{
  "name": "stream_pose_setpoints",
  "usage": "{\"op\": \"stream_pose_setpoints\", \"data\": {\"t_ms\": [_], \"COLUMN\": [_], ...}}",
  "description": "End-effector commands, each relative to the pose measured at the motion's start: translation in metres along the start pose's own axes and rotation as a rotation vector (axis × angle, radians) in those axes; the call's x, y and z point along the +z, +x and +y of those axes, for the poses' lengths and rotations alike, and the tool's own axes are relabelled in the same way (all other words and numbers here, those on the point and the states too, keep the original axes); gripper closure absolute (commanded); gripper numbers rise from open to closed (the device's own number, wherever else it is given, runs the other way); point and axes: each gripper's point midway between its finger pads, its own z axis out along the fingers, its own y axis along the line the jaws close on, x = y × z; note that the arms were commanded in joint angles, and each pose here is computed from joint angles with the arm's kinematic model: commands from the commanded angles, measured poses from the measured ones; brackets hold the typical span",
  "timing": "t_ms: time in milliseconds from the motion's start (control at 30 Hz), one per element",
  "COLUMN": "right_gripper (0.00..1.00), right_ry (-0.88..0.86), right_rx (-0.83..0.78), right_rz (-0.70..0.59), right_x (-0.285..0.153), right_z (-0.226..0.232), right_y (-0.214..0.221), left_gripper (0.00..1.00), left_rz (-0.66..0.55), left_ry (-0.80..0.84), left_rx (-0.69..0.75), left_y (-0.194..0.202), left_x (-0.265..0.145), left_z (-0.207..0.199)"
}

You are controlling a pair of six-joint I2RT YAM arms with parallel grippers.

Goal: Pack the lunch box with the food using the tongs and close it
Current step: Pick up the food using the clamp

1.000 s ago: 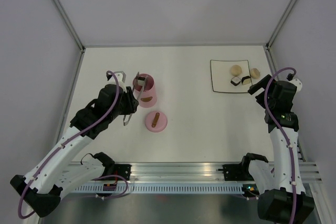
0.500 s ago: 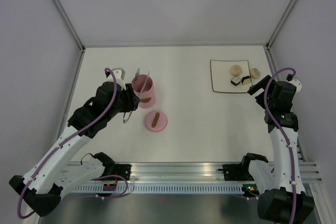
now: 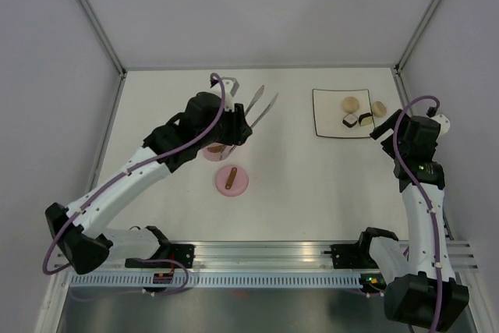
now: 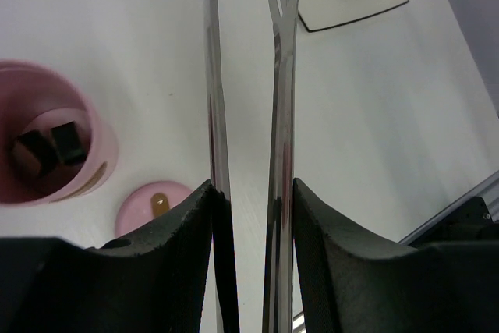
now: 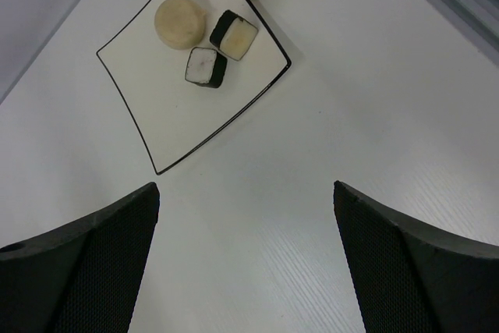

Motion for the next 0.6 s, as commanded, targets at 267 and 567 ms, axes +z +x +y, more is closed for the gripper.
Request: {"op": "stream_pose_setpoints", "data": {"t_ms": [267,567], "right_gripper": [0.02,0.02], "right_ry": [0.041,0.039], "right_rx": [-0.049,-0.052], "right_rz": [-0.105,-0.104], "right_x": [-0.015,-0.014], "right_z": [0.006,0.01], "right_y": [-0.043,-0.047], "left_gripper": [0.51,0.52], "left_rz": [-0.061,-0.058], "left_ry": [0.327,0.468], "left_rx": [0.172,0.253], "left_y": [-0.022,0.014], "left_x": [0.107,0.189], "left_z": [-0.138,-0.191]}}
